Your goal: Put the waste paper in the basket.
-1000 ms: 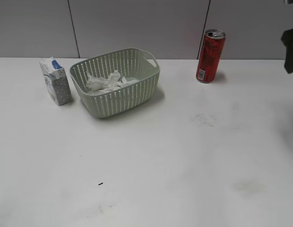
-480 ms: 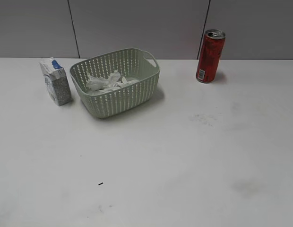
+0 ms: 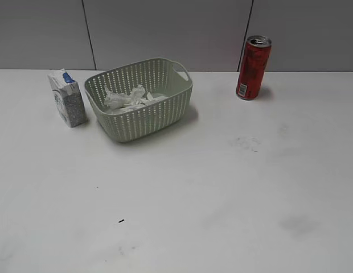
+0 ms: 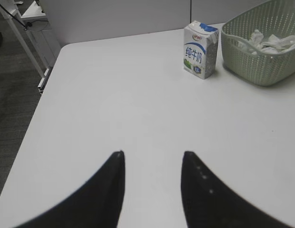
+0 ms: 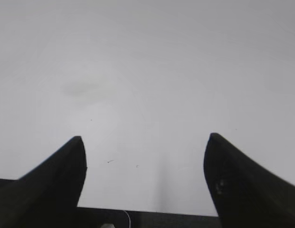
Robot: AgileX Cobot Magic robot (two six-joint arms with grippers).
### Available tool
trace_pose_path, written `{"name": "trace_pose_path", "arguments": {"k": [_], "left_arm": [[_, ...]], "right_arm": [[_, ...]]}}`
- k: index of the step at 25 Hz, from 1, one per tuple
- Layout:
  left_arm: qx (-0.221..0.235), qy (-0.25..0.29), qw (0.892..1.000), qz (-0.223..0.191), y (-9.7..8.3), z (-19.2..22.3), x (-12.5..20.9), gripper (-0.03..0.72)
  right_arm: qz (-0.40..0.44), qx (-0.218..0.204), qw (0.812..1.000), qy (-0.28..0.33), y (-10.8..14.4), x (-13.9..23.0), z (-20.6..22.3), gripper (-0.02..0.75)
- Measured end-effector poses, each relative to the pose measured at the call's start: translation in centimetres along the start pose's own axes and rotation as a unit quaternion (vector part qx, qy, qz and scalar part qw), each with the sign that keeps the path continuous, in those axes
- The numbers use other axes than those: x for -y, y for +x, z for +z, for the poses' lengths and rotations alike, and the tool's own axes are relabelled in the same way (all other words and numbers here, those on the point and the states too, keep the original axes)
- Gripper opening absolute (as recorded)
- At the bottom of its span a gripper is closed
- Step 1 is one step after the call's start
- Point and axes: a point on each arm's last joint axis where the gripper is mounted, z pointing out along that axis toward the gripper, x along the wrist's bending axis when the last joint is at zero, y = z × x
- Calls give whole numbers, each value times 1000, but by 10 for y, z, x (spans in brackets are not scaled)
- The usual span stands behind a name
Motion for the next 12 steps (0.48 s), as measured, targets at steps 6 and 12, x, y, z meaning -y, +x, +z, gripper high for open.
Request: {"name": "trace_pose_path", "arguments": {"k": [6, 12], "left_arm": [[0, 0, 1000, 0, 0, 0, 0, 279], [0, 0, 1000, 0, 0, 0, 0, 247]], "right_arm": [[-4, -8, 998, -54, 2, 25, -24, 581], [-10, -7, 990, -141, 3, 40, -46, 581]]}}
